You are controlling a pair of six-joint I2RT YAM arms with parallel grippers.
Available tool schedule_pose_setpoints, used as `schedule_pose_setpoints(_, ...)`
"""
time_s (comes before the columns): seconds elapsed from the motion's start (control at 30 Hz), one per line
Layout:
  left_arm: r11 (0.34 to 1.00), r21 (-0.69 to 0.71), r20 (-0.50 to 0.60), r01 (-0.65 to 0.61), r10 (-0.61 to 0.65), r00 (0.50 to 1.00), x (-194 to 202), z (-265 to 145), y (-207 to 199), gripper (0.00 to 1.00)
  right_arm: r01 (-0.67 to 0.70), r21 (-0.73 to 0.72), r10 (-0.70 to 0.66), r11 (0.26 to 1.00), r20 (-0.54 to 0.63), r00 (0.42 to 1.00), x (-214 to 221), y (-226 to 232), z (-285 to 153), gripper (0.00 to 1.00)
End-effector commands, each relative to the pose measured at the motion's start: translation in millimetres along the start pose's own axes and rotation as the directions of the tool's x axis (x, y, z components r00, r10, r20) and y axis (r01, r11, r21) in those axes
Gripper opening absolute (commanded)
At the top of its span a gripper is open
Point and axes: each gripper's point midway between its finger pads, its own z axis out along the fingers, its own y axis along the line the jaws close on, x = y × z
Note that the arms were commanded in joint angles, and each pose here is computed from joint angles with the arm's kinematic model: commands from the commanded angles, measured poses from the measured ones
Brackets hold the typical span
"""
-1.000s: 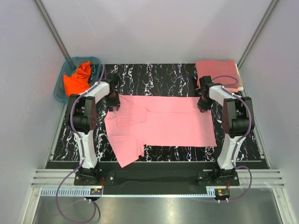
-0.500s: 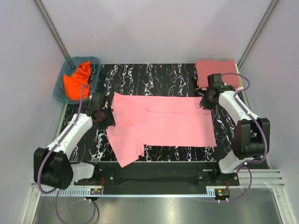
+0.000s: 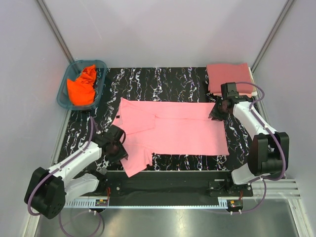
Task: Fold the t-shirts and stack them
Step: Fold the tshirt
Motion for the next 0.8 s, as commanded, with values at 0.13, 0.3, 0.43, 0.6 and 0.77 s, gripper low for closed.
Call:
schedule_pose_setpoints(0.13, 0.992, -0.066, 0.045, 0.103, -0.100, 0.994, 11.2, 14.0, 7.7, 0.46, 0.035, -0.046, -0.033, 0.998, 0.052, 0.998, -7.1, 3.5, -13.4, 0.29)
schedule_pose_setpoints(0.3, 0.995, -0.081, 0.081, 0.059, -0.052, 0.995, 6.9, 12.4, 0.6, 0.26, -0.051, -0.038, 0.052, 0.998, 0.028, 0.998, 4.5, -7.2, -18.1, 0.29)
schedule_pose_setpoints(0.43, 0.999, -0.032, 0.138, -0.032, 0.037, 0.990, -12.6, -6.8, -21.8, 0.00, -0.225, -0.075, 0.224, 0.971, -0.027, 0.974, 19.8, -28.2, -25.6, 0.33)
schedule_pose_setpoints(0.6, 0.993, 0.030, 0.165, -0.115, 0.108, 0.980, -23.3, -23.6, -44.7, 0.00, -0.374, 0.069, 0.377, 0.925, -0.036, 0.925, 32.7, -94.2, -24.3, 0.37)
schedule_pose_setpoints(0.77, 0.976, 0.059, 0.277, -0.209, 0.185, 0.943, -43.2, -37.2, -52.5, 0.00, -0.508, 0.190, 0.521, 0.840, -0.021, 0.854, 59.7, -130.2, -26.2, 0.38)
